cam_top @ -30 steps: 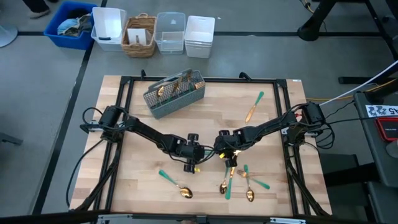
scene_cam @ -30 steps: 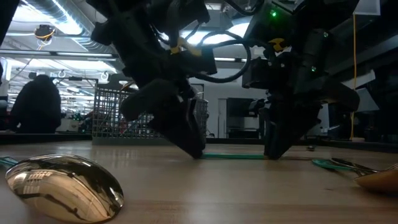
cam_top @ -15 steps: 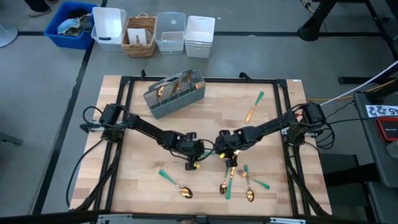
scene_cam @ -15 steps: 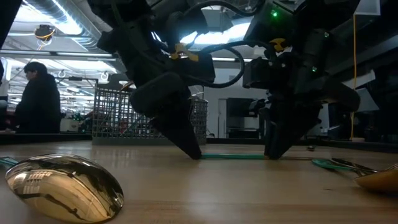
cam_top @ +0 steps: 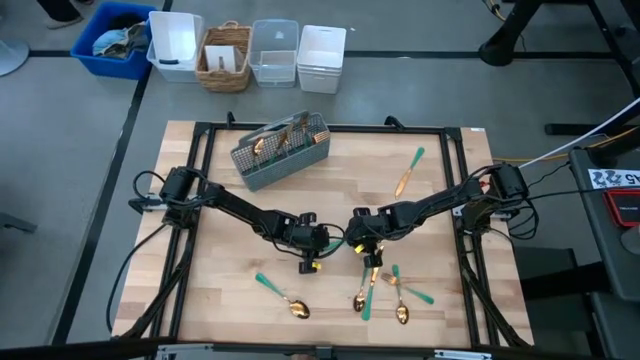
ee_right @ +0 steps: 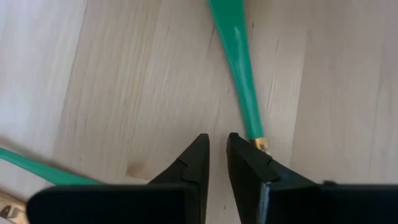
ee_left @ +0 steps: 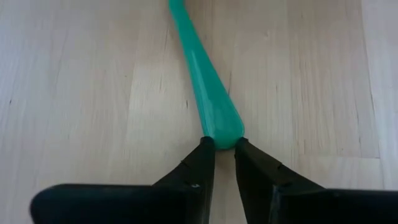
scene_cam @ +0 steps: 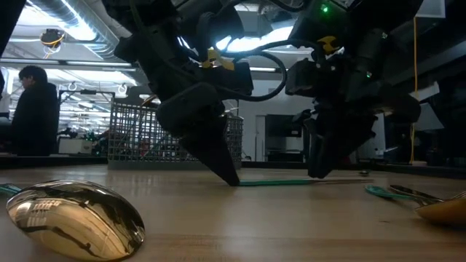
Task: Sort silverware
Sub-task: Put the knife into the middle left section of the silverware holder
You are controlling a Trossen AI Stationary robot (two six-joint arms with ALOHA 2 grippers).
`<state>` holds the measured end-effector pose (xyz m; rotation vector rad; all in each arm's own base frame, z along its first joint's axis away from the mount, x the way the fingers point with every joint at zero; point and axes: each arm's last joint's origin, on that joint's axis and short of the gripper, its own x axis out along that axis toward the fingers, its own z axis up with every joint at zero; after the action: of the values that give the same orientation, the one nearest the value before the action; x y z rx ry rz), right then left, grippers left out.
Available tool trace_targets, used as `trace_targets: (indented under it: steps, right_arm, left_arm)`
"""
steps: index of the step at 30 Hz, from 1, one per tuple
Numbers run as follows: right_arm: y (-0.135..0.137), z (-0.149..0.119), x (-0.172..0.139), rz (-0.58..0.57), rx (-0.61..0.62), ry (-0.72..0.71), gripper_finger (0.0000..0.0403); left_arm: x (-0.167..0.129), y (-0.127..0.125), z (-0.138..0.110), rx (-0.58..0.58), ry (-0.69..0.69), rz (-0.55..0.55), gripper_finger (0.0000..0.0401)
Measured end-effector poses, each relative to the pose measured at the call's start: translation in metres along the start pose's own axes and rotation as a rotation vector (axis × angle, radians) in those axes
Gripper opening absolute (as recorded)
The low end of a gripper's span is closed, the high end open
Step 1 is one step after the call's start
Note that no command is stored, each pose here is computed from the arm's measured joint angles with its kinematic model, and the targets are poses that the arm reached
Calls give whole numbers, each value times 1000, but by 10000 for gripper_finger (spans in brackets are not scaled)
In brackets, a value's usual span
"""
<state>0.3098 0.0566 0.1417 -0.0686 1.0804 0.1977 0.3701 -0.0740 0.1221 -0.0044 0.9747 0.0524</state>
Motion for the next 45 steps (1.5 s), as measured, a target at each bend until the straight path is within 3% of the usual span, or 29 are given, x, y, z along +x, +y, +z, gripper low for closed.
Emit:
trace_targets:
  steps: [4,17,36,45]
  right_arm:
    - [0,1,0,0,0,-4,58]
    - [0,1,-2,0,-1,-4,58]
    - [1,1,-45,-42,-8,-28,58]
    - [-3,-12,-57,-192,-12,92,58]
  left_arm:
    - [0,0,0,-1,-4,0,65]
    - [-3,0,3,16,-21,-5,156]
    - [-6,1,15,-22,-116,42,156]
    - [-5,0,15,-28,-149,34,156]
